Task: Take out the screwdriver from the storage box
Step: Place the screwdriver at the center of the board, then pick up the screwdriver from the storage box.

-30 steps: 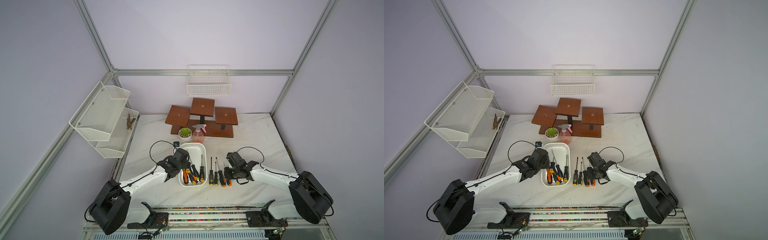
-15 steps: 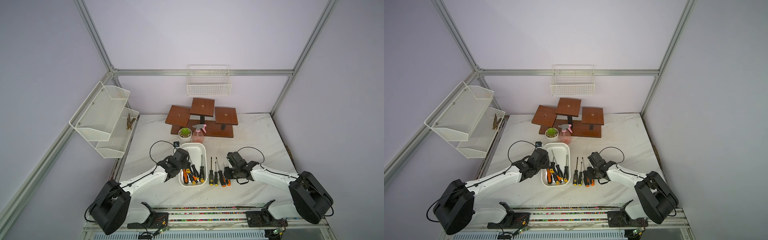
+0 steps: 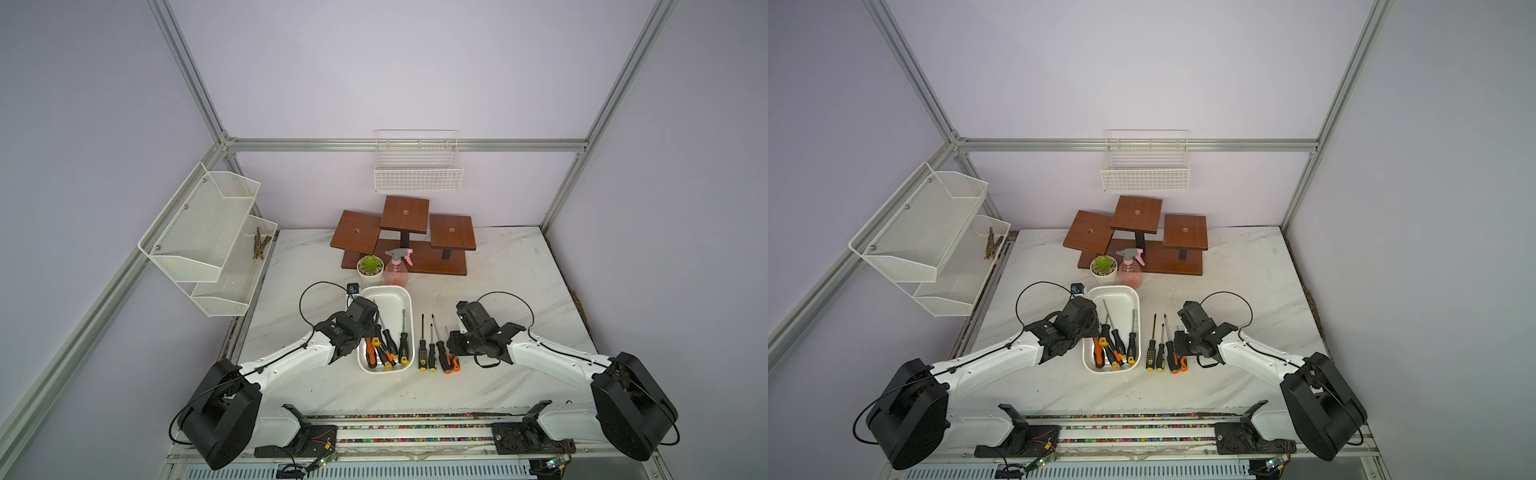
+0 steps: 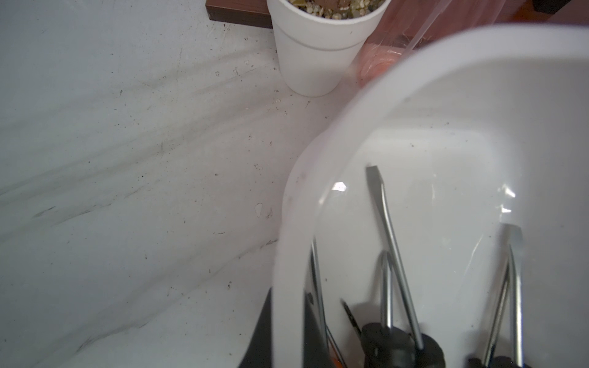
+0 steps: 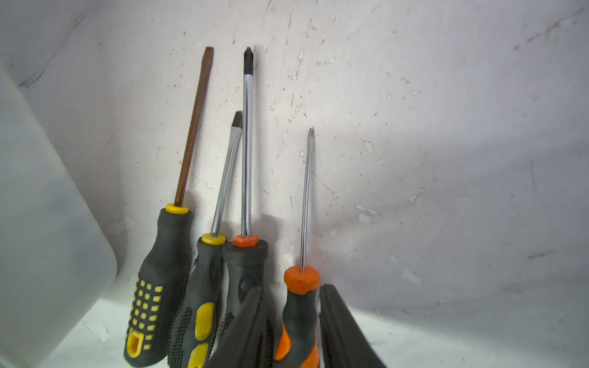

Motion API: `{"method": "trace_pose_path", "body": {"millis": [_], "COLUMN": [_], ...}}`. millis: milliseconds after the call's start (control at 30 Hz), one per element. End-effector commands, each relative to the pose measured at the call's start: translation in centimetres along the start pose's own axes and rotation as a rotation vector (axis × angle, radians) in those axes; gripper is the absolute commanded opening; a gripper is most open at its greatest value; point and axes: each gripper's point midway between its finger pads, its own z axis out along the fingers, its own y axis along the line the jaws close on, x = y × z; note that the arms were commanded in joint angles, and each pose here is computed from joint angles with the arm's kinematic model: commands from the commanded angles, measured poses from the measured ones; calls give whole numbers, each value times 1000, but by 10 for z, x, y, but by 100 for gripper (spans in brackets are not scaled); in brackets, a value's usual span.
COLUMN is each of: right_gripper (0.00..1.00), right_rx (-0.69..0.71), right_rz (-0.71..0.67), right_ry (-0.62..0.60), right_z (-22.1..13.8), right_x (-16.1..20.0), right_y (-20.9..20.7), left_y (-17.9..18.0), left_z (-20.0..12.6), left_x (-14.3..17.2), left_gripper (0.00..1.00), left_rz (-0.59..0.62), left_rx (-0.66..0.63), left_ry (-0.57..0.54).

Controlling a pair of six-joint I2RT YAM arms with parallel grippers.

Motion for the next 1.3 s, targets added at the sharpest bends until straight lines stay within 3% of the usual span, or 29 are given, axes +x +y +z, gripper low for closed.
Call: {"method": "trace_pose_path", "body": {"millis": [0, 333, 533, 700, 967, 1267], "right_gripper": [36, 41, 42, 42, 42, 42], "right_rx": [-32, -210, -294, -348, -370, -299], "right_rz": [3, -9, -61, -95, -132, -182], "right_ry": [-44, -135, -136, -128, -76, -44], "right_z": [-22, -74, -84, -81, -49, -18], "right_x": [-17, -31, -26, -26, -23, -20], "right_y": [11, 61, 111, 145, 177, 183], "left_y": [-5, -8, -9, -8, -7, -7], "left_z": [-6, -6, -7, -9, -6, -3], "left_x": [-19, -21, -21, -22, -21, -20], "left_gripper": [0, 0, 0, 0, 0, 0], "left_rz": [-29, -24, -25, -25, -27, -36], "left_rx": [19, 28, 33, 29, 19, 7], "left_ry": [-77, -71, -68, -69, -62, -60]}}
